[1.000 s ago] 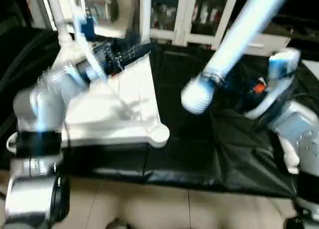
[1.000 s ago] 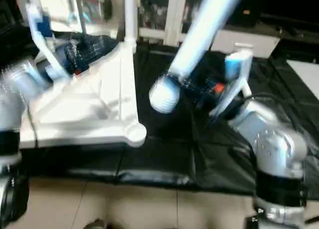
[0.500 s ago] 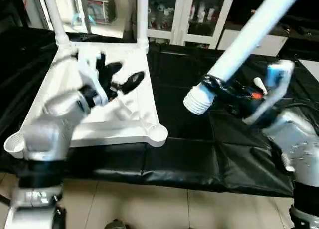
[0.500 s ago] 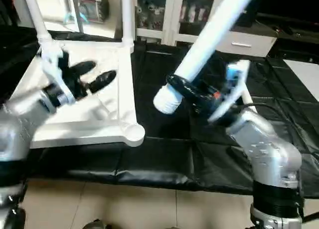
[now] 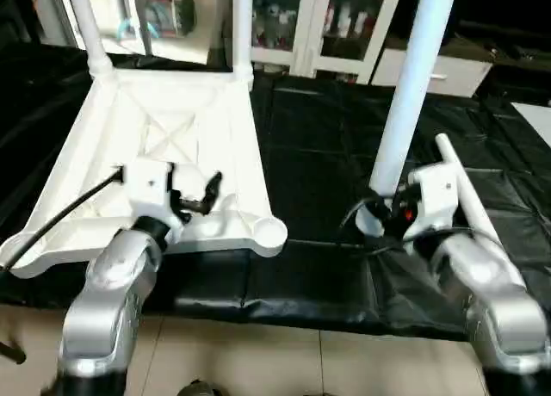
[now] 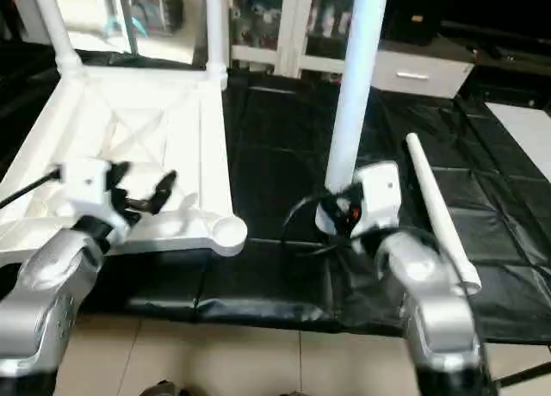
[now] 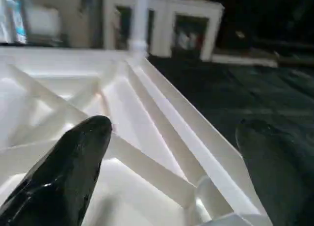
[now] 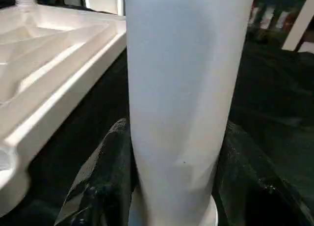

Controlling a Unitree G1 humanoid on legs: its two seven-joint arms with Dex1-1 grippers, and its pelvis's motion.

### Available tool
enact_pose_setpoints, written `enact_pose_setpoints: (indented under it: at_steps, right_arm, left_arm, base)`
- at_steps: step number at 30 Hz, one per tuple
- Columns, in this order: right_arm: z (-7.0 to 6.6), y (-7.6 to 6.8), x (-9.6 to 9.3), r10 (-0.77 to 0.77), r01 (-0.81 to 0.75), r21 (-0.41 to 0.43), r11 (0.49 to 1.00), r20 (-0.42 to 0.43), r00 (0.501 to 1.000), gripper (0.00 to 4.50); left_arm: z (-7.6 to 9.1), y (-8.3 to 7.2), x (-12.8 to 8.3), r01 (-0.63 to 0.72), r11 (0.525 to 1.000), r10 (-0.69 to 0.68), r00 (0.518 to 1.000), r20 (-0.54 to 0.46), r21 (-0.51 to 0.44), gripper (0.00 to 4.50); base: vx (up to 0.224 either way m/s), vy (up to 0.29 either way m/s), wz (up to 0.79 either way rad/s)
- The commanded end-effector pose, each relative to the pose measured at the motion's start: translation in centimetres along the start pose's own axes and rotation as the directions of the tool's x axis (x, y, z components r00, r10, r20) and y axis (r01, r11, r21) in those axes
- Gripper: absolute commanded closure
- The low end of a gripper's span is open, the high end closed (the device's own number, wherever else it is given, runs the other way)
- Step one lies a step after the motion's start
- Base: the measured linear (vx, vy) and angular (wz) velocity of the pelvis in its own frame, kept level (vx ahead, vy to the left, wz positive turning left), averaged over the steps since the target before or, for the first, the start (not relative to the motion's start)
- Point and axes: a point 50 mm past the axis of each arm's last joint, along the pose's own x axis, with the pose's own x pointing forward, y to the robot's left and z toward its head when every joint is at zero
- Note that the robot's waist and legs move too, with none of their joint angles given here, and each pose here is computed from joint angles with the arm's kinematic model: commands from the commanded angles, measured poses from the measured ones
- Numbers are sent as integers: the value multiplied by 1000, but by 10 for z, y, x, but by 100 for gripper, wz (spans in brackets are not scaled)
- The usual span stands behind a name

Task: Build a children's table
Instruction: Pick table leg

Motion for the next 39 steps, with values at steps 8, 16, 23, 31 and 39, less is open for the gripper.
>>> enact_pose_setpoints:
  at_steps: [8,16,23,31,39]
  right_arm:
    - [-3,15,-13,1,-5,41,999,93,996,264]
    - [4,18,-8,39,-43,22,999,163,986,264]
    - [-10,25,-1,64,-66,7,998,162,985,264]
    - [-6,33,1,112,-113,-5,994,174,978,264]
    - [2,14,7,32,-35,11,999,183,983,264]
  left_arm:
    - [-4,-15,-1,27,996,-29,999,22,90,0]
    - [-1,-23,13,100,981,-107,994,34,167,0]
    - [-7,-5,0,1,987,-3,1000,11,158,0]
    - [-14,-11,-2,36,991,-37,999,6,131,0]
    - [-12,-18,3,70,990,-73,997,20,126,0]
  base:
    - [0,0,0]
    - [0,0,0]
    - [0,0,0]
    - [9,-6,12]
    - [27,0,30]
